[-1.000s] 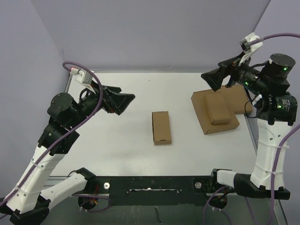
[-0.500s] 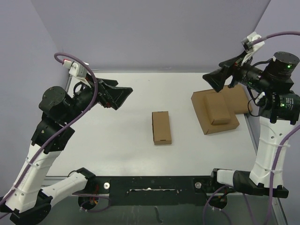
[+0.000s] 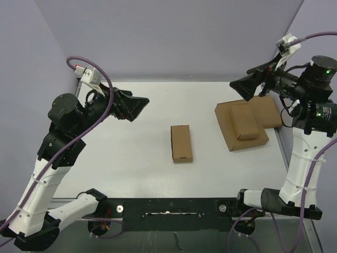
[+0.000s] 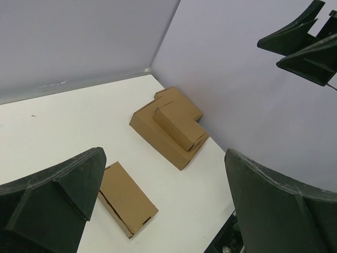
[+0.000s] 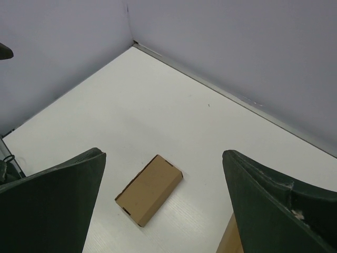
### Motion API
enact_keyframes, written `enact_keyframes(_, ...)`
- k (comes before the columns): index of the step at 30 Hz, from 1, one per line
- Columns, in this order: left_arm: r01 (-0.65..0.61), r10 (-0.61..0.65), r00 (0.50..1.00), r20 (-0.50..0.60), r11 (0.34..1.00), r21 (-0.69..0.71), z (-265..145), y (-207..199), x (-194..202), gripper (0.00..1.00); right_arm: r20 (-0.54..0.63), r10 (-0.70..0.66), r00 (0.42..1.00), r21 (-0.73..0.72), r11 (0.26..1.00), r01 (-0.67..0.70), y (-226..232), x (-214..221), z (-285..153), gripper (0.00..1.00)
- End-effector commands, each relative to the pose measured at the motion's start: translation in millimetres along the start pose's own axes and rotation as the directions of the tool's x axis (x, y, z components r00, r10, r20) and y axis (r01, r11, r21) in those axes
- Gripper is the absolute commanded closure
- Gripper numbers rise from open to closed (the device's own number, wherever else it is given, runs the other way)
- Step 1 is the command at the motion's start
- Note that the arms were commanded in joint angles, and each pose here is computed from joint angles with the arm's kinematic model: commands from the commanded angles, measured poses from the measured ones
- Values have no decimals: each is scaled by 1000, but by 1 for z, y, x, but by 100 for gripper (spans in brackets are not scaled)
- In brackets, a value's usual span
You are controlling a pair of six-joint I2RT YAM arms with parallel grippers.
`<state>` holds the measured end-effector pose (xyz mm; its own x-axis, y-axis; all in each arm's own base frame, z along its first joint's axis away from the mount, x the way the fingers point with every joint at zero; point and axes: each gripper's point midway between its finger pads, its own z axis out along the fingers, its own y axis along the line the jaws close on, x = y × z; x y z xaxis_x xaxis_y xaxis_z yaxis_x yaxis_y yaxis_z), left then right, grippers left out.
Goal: Fold the paper box
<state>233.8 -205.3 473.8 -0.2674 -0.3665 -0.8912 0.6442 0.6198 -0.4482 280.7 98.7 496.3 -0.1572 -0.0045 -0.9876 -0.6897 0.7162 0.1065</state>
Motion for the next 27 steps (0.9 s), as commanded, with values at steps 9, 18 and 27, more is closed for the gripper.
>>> enact_keyframes(9,-68,68,997,21,998,3,-9,-7,-22,2,41,-25,999,118,993,20,-17,-14,-12,2)
enact_keyframes(18,-106,106,994,5,994,-30,-2,3,-26,2,44,-8,999,167,986,0,-33,-18,-12,2)
enact_keyframes(27,-92,92,996,5,995,-36,0,5,-26,2,30,-71,997,186,980,64,-38,-17,-15,2)
